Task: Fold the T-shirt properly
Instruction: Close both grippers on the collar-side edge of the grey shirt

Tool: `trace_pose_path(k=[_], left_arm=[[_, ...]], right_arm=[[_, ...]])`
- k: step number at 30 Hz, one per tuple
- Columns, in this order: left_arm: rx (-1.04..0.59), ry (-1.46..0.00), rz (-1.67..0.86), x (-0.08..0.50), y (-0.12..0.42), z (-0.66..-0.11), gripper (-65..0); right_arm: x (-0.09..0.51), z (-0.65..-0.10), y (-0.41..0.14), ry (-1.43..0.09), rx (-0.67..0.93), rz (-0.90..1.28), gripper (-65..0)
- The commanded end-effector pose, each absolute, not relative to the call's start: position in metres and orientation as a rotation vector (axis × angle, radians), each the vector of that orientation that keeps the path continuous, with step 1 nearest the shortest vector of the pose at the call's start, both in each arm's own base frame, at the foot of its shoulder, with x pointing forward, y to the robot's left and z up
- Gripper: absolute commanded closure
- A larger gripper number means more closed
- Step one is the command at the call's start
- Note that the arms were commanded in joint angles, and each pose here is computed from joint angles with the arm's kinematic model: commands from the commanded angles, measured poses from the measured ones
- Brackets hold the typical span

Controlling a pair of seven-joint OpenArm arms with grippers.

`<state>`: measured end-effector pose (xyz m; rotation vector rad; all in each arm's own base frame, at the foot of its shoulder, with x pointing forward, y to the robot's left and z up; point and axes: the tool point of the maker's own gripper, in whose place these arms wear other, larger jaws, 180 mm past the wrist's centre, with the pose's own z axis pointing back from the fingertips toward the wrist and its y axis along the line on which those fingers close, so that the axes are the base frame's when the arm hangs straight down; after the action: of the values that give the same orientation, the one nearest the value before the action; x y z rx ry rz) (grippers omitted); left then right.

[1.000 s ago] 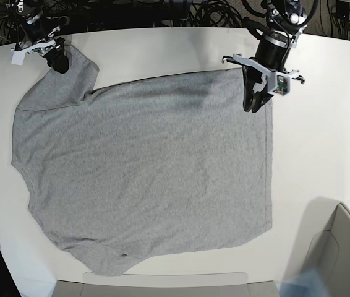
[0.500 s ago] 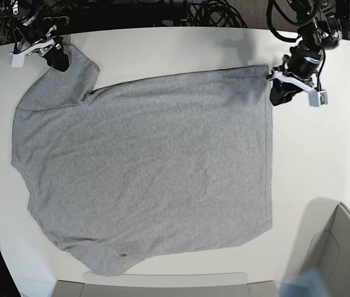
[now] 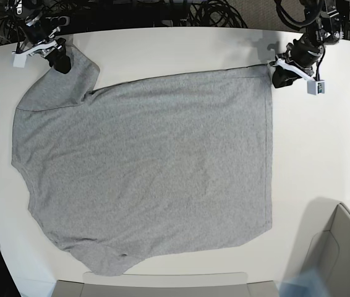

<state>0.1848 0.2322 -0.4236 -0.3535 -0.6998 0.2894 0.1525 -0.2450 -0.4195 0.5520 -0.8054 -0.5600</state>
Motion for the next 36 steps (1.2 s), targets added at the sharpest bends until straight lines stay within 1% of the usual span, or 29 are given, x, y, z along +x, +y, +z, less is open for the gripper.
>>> trace_pose_path(k=[1,4,6,11,15,19,20,22,24,25,28,29,34,36], left_arm=[[-0.366,-0.702,0.303,0.185,0.235,-0.421,-15.1],[-0.431,-0.708,0.312,0.189,0.231,-0.413,-15.1],[-0.468,-0.681,0.306,0.186,0.223,-0.416,-15.1],[-0.505,-0.606,0.298,0.172,0.203,-0.437,-15.1],[-0.528,-0.608,0.324,0.171,0.192,-0.44,-15.0],[-0.535,-0.604,0.324,0.17,0.188,-0.441,-14.9],[-0.535,-0.602,0.325,0.17,0.188,-0.442,-14.7],[-0.532,-0.597,0.331,0.168,0.189,-0.444,-11.5],[-0.519,-0.57,0.355,0.161,0.195,-0.454,-4.6],[-0.514,-0.56,0.368,0.16,0.197,-0.459,0.0],[-0.512,-0.552,0.382,0.162,0.2,-0.465,0.0],[-0.512,-0.552,0.381,0.162,0.2,-0.464,0.0],[-0.491,-0.584,0.374,0.157,0.208,-0.45,0.0],[-0.476,-0.595,0.373,0.152,0.214,-0.444,0.0]], right_arm=[[0.14,-0.429,-0.253,-0.742,0.499,-0.558,-18.2],[0.141,-0.426,-0.255,-0.76,0.495,-0.577,-18.2],[0.143,-0.422,-0.257,-0.777,0.488,-0.576,-18.2],[0.148,-0.419,-0.259,-0.787,0.488,-0.567,-18.2],[0.148,-0.423,-0.257,-0.776,0.482,-0.557,-18.2],[0.154,-0.429,-0.258,-0.764,0.425,-0.491,-18.2],[0.155,-0.43,-0.258,-0.76,0.409,-0.475,-18.1],[0.155,-0.432,-0.259,-0.751,0.392,-0.457,-18.0],[0.154,-0.433,-0.258,-0.745,0.388,-0.449,-15.7],[0.154,-0.435,-0.254,-0.74,0.396,-0.444,-12.7],[0.154,-0.436,-0.251,-0.731,0.403,-0.434,-0.9],[0.153,-0.437,-0.251,-0.728,0.401,-0.433,0.0],[0.139,-0.435,-0.256,-0.713,0.378,-0.431,0.0],[0.134,-0.427,-0.269,-0.727,0.344,-0.432,0.0]])
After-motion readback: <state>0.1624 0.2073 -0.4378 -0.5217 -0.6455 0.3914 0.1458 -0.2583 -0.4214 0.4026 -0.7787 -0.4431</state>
